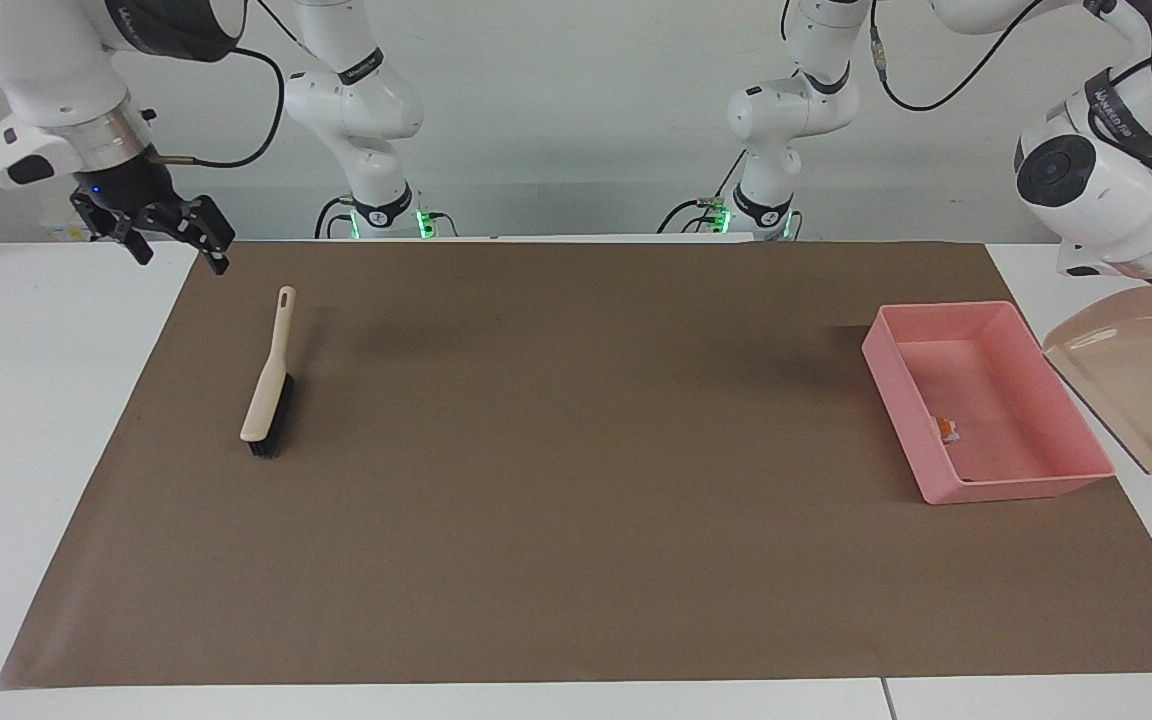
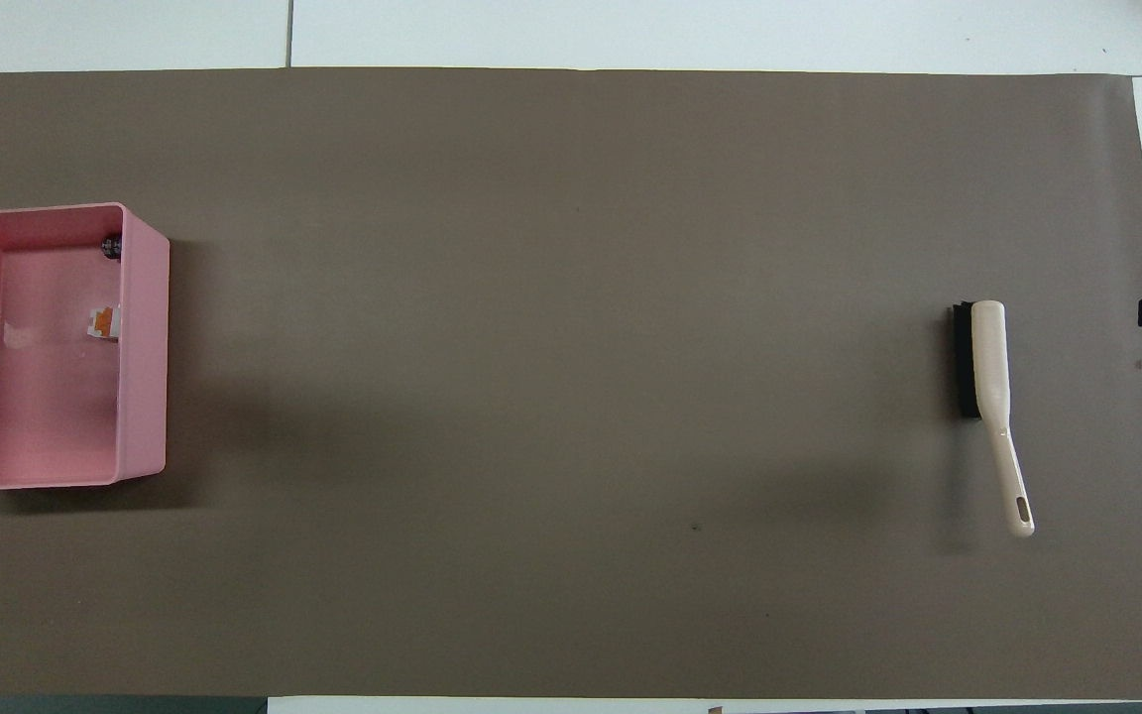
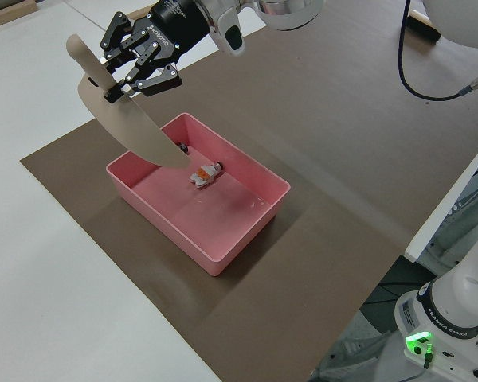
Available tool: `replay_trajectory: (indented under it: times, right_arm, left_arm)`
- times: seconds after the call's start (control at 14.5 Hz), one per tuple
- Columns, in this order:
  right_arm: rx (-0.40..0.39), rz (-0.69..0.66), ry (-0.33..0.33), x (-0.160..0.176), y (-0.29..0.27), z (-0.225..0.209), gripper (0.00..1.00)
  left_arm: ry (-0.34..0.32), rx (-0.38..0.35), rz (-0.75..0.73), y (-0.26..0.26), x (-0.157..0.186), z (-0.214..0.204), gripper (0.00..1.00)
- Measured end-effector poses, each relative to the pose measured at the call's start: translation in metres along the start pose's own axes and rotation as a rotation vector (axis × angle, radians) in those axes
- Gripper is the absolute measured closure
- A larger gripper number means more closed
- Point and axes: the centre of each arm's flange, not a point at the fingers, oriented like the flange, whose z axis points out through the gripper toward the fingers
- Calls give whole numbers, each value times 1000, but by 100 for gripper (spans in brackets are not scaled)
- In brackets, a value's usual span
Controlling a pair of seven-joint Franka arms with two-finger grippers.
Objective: Clean e-waste and dump in bin
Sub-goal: 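Bring the emptied dustpan back from the bin with the left gripper, then lower the dustpan onto the table and release it with the left gripper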
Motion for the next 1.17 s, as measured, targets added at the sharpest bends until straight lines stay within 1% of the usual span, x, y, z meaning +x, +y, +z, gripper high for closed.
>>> replay_trajectory:
  times: [0.28,0.48,0.62,0.83,0.96,1.17]
  right_arm:
    - [0,-5,-35,8,-5,10,0]
    - [2,-25,-35,8,-18,11,0]
    - [1,-34,-32,11,-23,10,0]
    - [-1,-38,-30,16,-27,10,0]
    - [-1,-37,-30,17,-26,10,0]
    - [-1,-38,-29,17,-27,10,0]
  left_arm:
    - [225,-58,-73,0,19,-13,67]
    - [401,-88,-117,-4,40,-34,67]
    - [511,-93,-89,-7,63,-58,67]
    - [649,-126,-29,-2,109,-90,67]
    - [708,-118,47,3,146,-119,67]
    - [746,-92,159,21,211,-180,67]
